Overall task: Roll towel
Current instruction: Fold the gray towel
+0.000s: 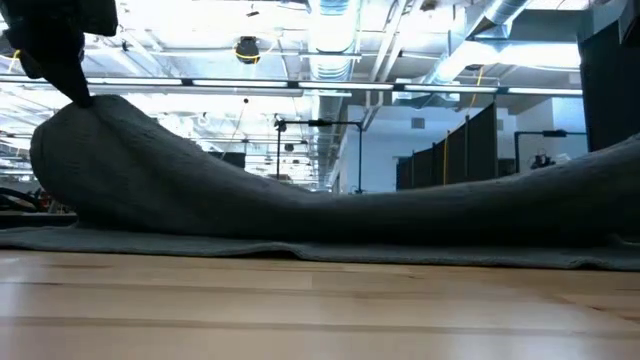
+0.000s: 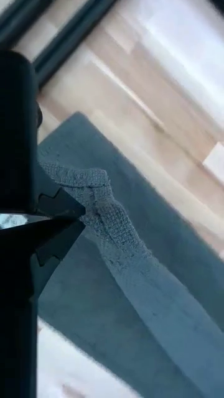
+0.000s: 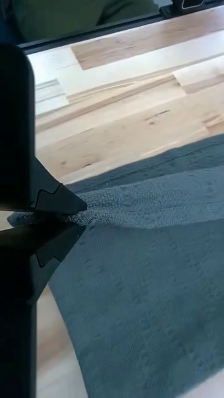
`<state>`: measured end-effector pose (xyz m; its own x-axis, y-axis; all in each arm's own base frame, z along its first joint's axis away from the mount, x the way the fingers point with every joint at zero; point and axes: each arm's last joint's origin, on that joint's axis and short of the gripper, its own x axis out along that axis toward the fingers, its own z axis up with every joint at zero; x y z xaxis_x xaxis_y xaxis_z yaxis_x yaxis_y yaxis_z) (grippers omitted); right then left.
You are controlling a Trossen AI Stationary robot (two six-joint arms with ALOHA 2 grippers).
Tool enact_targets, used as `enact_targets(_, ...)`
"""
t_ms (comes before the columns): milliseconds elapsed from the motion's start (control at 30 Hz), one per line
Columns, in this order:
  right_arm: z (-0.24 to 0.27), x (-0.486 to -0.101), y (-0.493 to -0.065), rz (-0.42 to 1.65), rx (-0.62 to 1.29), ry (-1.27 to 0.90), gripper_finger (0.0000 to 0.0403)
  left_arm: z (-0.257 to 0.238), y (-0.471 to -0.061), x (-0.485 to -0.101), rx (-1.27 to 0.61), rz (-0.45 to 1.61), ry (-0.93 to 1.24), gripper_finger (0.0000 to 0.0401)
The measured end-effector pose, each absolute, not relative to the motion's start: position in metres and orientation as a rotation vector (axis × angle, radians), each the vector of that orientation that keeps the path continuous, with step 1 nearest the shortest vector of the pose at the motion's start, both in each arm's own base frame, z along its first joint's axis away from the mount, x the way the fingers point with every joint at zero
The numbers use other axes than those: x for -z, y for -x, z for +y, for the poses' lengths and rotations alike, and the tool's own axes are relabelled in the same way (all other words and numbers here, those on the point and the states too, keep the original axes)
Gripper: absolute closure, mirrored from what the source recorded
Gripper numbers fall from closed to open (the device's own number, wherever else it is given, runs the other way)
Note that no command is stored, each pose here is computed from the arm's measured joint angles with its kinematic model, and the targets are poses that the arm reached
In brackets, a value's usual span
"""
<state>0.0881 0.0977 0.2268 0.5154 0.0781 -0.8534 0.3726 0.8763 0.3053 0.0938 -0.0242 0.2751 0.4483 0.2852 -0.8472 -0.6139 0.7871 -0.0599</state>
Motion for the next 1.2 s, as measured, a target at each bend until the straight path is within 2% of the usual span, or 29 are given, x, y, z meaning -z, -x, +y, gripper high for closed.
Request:
enact_targets(333, 0.096, -0.226, -0.087, 1.037, 0.207, -0.499, 0.0385, -0.037, -0.104, -0.270, -0.462, 1.052, 0.396, 0.0401)
enact_targets(567, 0.096, -0.226, -0.087, 1.037, 0.211, -0.507, 0.0378, -0.041, -0.100, -0.270, -0.472, 1.065, 0.421, 0.0396)
enact_targets(733, 0.095, -0.226, -0.086, 1.040, 0.244, -0.537, 0.0341, -0.041, -0.098, -0.269, -0.489, 1.073, 0.433, 0.0346)
enact_targets(967, 0.097, -0.227, -0.088, 1.025, 0.236, -0.586, 0.0274, -0.035, -0.088, -0.267, -0.620, 1.127, 0.435, 0.0260)
enact_targets(1067, 0.098, -0.227, -0.088, 1.020, 0.229, -0.590, 0.0244, -0.035, -0.094, -0.267, -0.630, 1.017, 0.394, 0.0245)
enact_targets(1200, 0.095, -0.220, -0.093, 0.948, 0.285, -0.519, 0.0218, -0.042, -0.115, -0.251, -0.521, 0.867, 0.343, 0.0242)
